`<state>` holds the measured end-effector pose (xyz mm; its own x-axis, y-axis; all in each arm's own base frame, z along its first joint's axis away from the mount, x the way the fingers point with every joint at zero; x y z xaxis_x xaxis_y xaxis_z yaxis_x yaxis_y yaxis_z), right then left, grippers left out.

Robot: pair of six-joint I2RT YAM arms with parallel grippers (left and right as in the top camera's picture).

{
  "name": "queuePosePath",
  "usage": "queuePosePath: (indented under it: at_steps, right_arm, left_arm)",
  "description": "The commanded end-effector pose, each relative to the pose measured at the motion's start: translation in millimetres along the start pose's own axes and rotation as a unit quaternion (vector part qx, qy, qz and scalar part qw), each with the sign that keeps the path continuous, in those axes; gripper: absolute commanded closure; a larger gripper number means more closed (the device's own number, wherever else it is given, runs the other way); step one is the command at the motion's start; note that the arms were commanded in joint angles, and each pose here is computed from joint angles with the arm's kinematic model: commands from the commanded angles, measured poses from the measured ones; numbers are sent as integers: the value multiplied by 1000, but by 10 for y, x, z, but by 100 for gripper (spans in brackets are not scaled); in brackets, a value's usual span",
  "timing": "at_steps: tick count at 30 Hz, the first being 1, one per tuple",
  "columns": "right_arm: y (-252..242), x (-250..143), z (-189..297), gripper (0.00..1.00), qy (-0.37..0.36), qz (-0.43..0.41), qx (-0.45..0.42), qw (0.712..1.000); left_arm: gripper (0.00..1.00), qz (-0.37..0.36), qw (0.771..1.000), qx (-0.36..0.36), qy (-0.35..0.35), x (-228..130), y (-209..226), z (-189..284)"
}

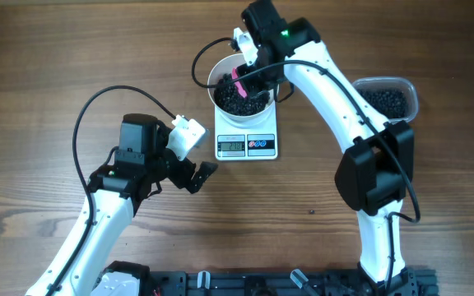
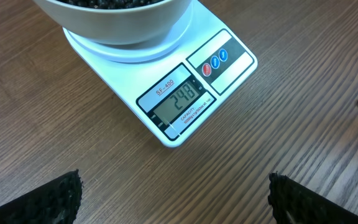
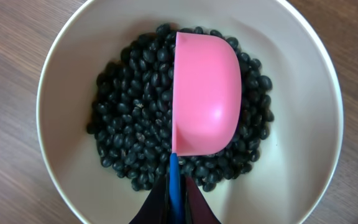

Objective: Scoop item into bowl and weigh 150g on scale
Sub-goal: 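Tip the scoop inside the white bowl with the right gripper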

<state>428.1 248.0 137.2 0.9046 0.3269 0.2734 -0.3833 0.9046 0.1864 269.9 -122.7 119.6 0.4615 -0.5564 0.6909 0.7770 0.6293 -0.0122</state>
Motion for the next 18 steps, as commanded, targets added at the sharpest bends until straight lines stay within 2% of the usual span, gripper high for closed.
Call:
queuePosePath:
  at_steps: [1,7,18]
  right_arm:
    - [-17,1,21,96,5,-9,31,999]
    - [-77,57,190,96,-12,-21,59,998]
    - [-173,47,132,96,-10,-24,32,999]
  left_arm:
    - [0,6,1000,-8,-1,-18,-24,-9]
    - [0,6,1000,-8,-1,-18,-24,-9]
    - [0,6,1000,-8,-1,-18,-24,-9]
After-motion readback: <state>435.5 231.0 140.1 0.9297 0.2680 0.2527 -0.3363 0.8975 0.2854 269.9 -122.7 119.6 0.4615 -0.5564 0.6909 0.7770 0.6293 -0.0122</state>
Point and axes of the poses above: each gripper's point midway between its finger pads, its own z axis back along the fingers, its own y axis along the line the jaws close on, x = y × z, the point moved 2 cm from there along z, back along the fingers, and after that the axes turned 8 degrees about -z, right-handed, at the moved point
